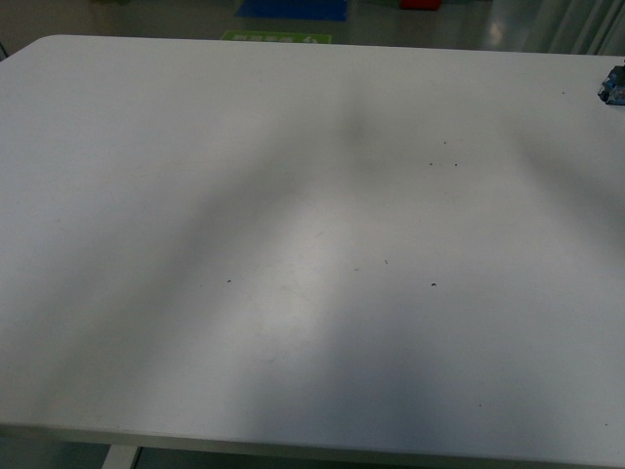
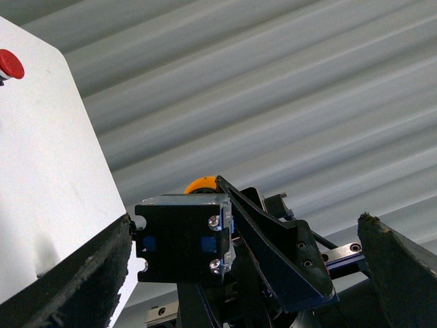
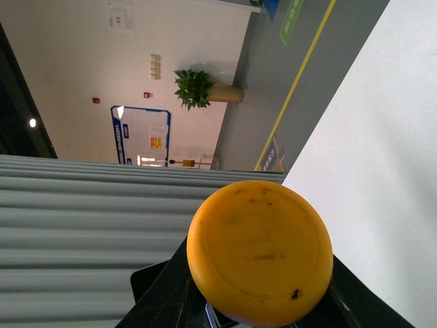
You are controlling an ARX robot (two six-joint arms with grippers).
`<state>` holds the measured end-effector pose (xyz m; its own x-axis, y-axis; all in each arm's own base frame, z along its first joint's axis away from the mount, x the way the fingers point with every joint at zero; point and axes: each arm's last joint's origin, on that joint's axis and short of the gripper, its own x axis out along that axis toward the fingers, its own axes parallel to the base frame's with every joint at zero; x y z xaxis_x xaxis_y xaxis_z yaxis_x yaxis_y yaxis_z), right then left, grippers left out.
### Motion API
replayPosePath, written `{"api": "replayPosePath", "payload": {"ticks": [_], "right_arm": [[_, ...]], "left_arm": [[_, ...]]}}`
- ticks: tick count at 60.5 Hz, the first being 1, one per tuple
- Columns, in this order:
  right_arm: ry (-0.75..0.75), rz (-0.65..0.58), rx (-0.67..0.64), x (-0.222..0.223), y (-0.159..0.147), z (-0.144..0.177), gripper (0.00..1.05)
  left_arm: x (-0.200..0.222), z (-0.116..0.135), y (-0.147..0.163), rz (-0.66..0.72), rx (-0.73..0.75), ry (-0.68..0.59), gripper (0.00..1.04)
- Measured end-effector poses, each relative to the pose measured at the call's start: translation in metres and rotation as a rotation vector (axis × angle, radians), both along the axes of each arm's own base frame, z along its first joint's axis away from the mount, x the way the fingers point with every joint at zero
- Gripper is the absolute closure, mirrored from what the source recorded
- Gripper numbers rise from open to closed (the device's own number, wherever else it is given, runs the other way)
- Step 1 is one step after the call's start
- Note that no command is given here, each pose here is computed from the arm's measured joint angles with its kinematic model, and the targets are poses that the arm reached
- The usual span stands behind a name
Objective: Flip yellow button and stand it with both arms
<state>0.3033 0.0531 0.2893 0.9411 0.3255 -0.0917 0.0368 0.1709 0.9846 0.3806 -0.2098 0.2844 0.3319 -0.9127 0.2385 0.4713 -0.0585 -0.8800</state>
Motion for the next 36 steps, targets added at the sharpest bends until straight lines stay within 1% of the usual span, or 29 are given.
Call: {"api": "replayPosePath", "payload": {"ticks": [36], "right_arm": [[0.023,-0.012,-0.047,-0.017,-0.005,-0.014,0.77]], "left_arm": [[0.0,0.0,0.0,0.0,0.0,0.0,0.07]]}}
